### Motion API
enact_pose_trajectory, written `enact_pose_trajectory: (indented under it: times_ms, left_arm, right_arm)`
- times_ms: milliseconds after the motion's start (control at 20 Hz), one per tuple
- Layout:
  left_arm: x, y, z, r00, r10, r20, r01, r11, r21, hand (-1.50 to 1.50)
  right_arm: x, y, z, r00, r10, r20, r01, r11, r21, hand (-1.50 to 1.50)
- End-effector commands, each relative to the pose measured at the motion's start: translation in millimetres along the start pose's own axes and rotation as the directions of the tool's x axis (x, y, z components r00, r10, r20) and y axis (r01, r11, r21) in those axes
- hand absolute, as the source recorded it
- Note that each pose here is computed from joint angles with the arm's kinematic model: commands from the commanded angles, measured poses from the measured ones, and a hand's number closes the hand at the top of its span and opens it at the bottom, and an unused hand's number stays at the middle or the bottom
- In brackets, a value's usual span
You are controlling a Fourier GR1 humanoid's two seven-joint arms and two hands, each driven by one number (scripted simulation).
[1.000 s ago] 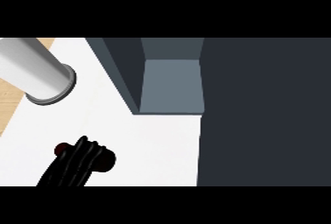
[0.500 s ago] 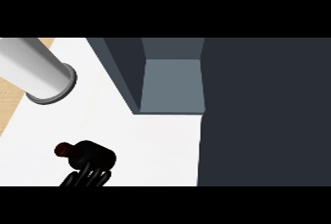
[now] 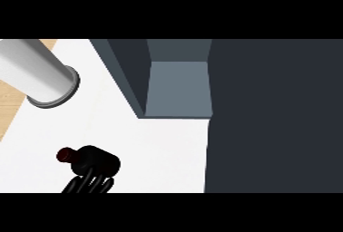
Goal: Pick up the wine, place it into the cabinet and close the cabinet
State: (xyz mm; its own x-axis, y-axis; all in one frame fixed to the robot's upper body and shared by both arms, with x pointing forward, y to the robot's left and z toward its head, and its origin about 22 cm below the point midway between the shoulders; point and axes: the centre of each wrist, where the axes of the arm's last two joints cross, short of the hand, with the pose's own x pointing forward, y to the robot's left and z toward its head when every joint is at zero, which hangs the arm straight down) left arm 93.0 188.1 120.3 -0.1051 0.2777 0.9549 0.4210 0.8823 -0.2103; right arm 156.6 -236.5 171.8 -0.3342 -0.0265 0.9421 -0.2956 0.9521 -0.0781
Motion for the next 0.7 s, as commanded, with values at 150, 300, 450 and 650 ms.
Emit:
enact_pose_trajectory:
  times_ms: [150, 300, 450, 650]
  left_arm:
    - [49.8, -6.6, 13.6, 0.990, -0.018, 0.138, 0.016, 1.000, 0.010, -1.50]
    - [45.4, 3.5, 11.7, 0.991, -0.031, 0.129, 0.028, 0.999, 0.025, -1.50]
    - [59.0, 8.4, 19.7, 0.989, -0.069, 0.130, 0.062, 0.997, 0.053, -1.50]
    - [61.0, 20.7, 20.5, 0.987, -0.102, 0.121, 0.092, 0.992, 0.086, -1.50]
  right_arm:
    - [26.5, 8.7, 8.2, 0.999, -0.003, 0.042, 0.003, 1.000, 0.001, -1.50]
    - [31.5, 12.7, 17.3, 1.000, -0.009, 0.021, 0.008, 1.000, 0.011, -1.50]
    - [21.0, 10.4, 6.8, 1.000, -0.003, 0.029, 0.003, 1.000, -0.007, -1.50]
    - [26.3, 5.7, 14.5, 0.999, 0.009, 0.045, -0.008, 1.000, -0.003, -1.50]
